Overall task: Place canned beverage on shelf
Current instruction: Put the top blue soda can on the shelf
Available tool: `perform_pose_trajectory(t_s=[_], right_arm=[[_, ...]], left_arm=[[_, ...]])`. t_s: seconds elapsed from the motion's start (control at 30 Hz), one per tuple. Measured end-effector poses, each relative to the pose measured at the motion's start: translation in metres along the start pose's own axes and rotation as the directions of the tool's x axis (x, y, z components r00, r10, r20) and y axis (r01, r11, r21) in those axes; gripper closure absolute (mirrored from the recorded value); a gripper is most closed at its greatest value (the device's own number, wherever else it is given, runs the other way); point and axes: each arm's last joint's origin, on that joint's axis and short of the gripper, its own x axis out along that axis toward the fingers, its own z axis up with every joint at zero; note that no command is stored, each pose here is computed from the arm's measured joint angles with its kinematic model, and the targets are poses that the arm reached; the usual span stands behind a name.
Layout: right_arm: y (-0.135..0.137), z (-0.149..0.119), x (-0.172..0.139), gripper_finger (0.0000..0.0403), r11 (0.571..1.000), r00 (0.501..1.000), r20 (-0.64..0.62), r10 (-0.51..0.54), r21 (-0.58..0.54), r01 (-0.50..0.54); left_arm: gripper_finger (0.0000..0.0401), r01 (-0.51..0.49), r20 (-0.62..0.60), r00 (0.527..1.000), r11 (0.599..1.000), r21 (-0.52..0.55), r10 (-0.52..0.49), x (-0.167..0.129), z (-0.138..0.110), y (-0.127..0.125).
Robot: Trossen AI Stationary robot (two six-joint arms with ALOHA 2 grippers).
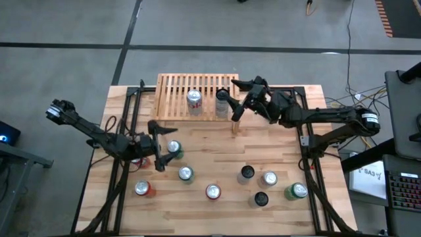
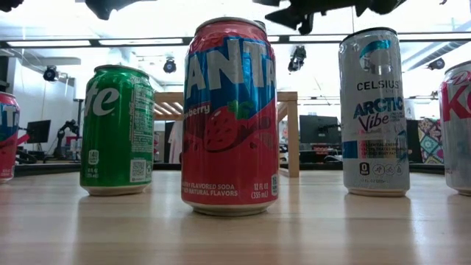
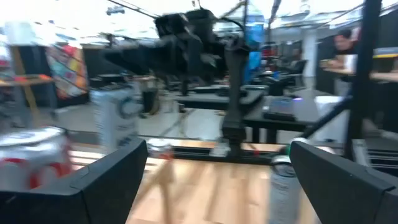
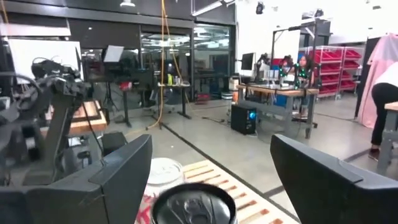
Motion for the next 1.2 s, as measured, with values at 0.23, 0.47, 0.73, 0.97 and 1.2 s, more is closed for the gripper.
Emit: perform_pose_trajectory(t_s=[0.23, 0.47, 0.73, 0.97, 1.2], right_arm=[[0.011, 0.016, -0.002, 0.0087, 0.998, 0.995, -0.087, 0.05, -0.031, -0.053], [0.022, 0.037, -0.003, 0.0087, 0.993, 0.987, -0.13, 0.093, -0.065, -0.102], [0.032, 0.055, -0.006, 0.0087, 0.985, 0.97, -0.204, 0.133, -0.079, -0.152], [0.044, 0.062, -0.016, 0.0094, 0.975, 0.923, -0.342, 0.177, -0.07, -0.213], [0.053, 0.063, -0.023, 0.012, 0.963, 0.898, -0.387, 0.211, -0.076, -0.259]], left_arm=[[0.0021, 0.008, 0.008, 1.0, 0.997, -0.078, -0.008, 0.013, -0.006, -0.012], [0.0021, 0.008, -0.009, 1.0, 0.996, -0.093, -0.009, 0.032, -0.007, -0.029], [0.0021, 0.009, -0.049, 0.999, 0.997, -0.072, -0.013, 0.05, -0.009, -0.045], [0.0021, 0.0, -0.101, 0.995, 1.0, -0.025, -0.003, 0.063, -0.005, -0.056], [0.0021, -0.002, -0.132, 0.991, 1.0, 0.003, 0.002, 0.069, 0.0, -0.06]])
